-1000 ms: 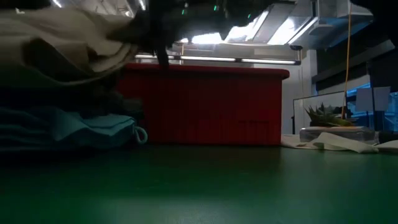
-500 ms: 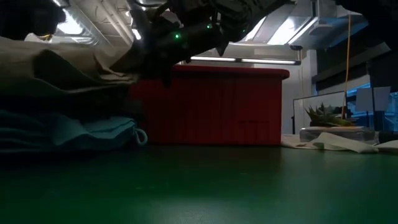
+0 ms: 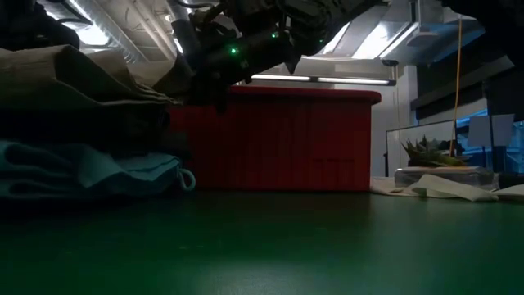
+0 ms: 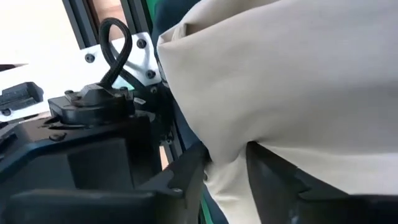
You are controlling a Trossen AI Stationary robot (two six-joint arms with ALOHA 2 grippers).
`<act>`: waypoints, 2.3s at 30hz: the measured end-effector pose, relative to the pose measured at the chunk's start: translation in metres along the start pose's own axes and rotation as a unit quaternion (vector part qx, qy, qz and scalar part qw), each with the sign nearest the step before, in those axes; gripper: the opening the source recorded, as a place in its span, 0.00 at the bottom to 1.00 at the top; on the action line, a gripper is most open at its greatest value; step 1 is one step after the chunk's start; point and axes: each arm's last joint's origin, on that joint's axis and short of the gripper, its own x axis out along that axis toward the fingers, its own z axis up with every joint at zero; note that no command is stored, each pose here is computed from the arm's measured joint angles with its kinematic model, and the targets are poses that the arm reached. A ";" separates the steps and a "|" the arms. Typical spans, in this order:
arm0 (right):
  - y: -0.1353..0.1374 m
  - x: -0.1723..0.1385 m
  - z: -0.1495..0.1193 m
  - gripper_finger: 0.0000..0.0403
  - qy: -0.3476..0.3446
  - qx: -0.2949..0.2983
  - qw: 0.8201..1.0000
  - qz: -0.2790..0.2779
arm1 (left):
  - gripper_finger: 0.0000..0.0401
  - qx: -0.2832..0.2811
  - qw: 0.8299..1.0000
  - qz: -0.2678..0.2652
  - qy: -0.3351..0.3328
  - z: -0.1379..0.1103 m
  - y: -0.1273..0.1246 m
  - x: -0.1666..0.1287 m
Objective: Fold Laundry from Bin
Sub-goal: Stack the folded brown shorts on top of the folded green polo shirt
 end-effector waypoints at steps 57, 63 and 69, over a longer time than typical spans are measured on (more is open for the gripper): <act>0.058 -0.027 0.032 0.76 -0.054 -0.103 0.989 0.088 | 0.48 0.202 0.946 -0.252 -0.011 -0.007 -0.052 -0.055; 0.066 -0.015 0.018 0.72 -0.052 -0.104 0.988 0.101 | 0.46 0.268 0.937 -0.221 0.049 -0.031 -0.074 -0.044; 0.085 -0.015 0.013 0.51 -0.050 -0.111 0.985 0.120 | 0.34 0.295 0.931 -0.200 0.075 -0.053 -0.086 -0.036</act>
